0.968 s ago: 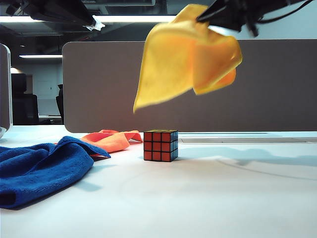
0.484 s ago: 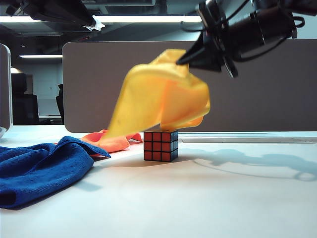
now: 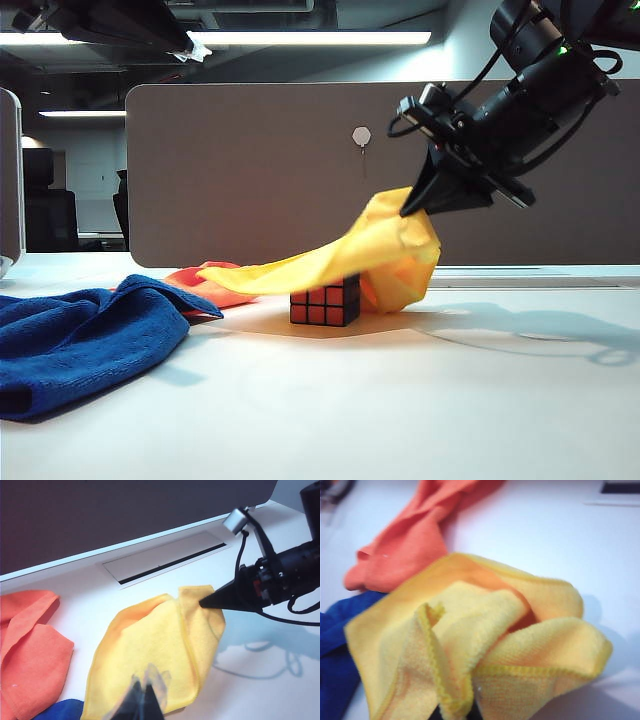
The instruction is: Pick up a rag that is the same color as the top surface of the Rubik's Cube and cover the cube with it.
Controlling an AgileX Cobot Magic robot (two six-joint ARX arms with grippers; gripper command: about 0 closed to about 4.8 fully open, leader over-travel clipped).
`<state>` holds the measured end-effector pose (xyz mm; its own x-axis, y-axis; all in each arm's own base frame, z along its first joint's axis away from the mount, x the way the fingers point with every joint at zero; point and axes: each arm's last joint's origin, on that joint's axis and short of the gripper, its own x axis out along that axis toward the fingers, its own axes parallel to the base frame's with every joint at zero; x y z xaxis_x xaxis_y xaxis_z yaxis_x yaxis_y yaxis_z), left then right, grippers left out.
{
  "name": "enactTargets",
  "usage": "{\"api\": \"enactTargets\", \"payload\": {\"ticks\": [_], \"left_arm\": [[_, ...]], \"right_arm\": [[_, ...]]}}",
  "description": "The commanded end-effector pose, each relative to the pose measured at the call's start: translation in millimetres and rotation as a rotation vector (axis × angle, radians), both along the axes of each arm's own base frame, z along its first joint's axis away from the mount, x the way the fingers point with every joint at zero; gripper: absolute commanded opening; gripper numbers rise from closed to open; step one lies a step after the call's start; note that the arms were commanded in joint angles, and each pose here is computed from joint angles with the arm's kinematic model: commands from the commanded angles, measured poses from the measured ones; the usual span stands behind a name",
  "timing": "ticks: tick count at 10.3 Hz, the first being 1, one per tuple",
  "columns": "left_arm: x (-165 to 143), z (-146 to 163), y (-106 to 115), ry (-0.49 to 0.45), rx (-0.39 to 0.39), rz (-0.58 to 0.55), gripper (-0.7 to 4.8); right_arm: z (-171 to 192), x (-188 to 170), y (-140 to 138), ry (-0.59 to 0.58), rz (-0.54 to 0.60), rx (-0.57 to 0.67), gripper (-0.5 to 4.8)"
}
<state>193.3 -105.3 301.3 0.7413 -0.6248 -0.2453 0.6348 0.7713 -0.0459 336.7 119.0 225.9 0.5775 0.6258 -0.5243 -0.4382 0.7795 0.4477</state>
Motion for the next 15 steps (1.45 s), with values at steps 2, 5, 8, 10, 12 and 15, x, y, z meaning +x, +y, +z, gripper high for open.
{"api": "enactTargets", "payload": {"ticks": [2, 5, 8, 10, 12, 15], "left_arm": [[0, 3, 0, -0.014, -0.003, -0.003, -0.05], [0, 3, 0, -0.012, -0.006, -0.002, -0.05], [0, 3, 0, -0.01, -0.008, -0.001, -0.05], [0, 3, 0, -0.01, -0.008, -0.001, -0.05], [0, 3, 0, -0.01, -0.008, 0.0, -0.05], [2, 3, 3, -0.03, 0.025, 0.12, -0.05]], "right_arm": [[-5, -5, -2, 0.076, -0.012, -0.04, 1.99], [-1, -3, -1, 0.033, -0.01, -0.025, 3.74], [29, -1, 0, -0.166, -0.002, 0.051, 3.73], [49, -8, -3, -0.238, -0.01, 0.073, 3.73], [60, -17, -6, -0.249, -0.017, 0.073, 3.73], [95, -25, -14, -0.462, -0.092, 0.091, 3.49]]}}
